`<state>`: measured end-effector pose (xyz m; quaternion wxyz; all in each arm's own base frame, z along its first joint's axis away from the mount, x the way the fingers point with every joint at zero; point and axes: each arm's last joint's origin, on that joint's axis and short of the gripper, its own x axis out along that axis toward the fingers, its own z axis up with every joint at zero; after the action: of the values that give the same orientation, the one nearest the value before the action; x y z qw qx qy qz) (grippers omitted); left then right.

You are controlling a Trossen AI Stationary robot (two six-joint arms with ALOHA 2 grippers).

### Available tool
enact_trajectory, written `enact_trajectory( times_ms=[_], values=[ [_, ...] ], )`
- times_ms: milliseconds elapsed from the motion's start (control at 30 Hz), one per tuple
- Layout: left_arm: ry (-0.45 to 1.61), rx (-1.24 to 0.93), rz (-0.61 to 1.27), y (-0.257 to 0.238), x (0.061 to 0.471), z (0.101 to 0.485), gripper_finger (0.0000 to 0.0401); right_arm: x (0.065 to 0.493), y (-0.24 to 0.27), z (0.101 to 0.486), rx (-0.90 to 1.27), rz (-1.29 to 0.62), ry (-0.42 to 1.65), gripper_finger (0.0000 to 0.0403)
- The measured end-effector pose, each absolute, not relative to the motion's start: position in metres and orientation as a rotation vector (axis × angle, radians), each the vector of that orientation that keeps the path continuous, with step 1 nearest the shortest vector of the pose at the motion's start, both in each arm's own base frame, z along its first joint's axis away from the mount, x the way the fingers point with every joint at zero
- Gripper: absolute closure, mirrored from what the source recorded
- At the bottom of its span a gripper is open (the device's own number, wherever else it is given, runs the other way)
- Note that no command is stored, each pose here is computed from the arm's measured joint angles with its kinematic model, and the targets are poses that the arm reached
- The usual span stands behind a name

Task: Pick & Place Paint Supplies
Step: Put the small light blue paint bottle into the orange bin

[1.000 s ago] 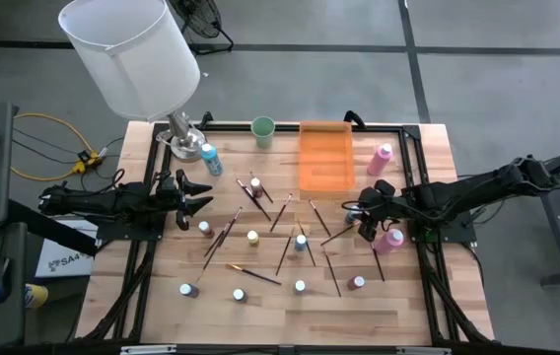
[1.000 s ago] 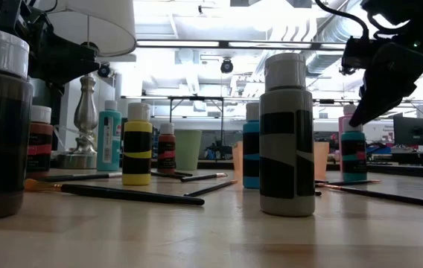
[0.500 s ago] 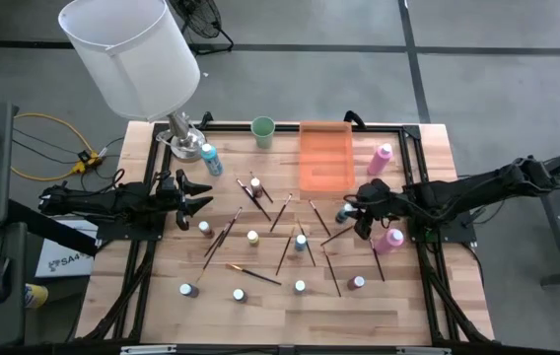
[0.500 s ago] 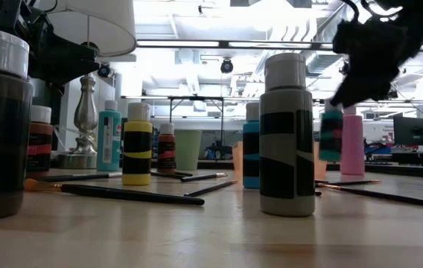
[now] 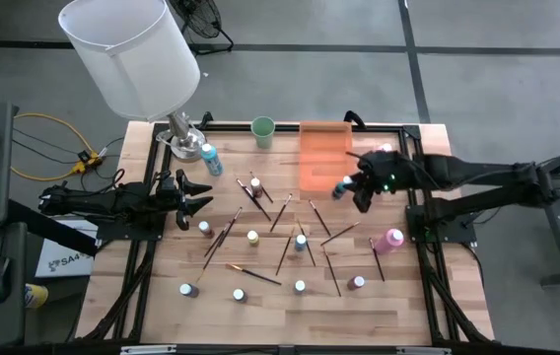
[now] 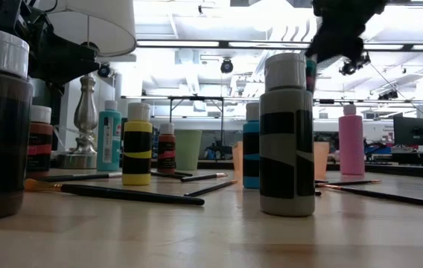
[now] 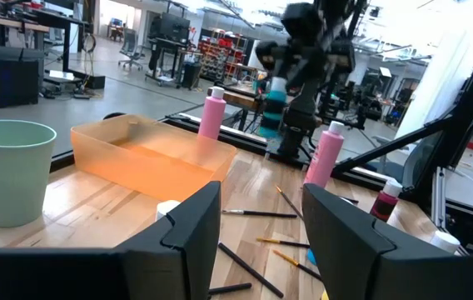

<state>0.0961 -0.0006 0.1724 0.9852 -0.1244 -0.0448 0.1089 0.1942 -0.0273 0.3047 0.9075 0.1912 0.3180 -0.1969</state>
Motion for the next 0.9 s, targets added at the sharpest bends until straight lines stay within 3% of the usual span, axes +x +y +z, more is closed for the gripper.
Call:
enact_trajectory(
  times_ms=[300, 900],
  values=[
    [-0.09, -0.25, 0.219, -0.001, 0.096, 0.172, 0.0233, 0.232, -0.084, 0.319, 0.316, -0.512, 0.678, 0.0292],
    [-0.09, -0.25, 0.218, -0.001, 0.096, 0.172, 0.0233, 0.289, -0.198, 0.237, 0.419, -0.789, 0.662, 0.0292]
  ],
)
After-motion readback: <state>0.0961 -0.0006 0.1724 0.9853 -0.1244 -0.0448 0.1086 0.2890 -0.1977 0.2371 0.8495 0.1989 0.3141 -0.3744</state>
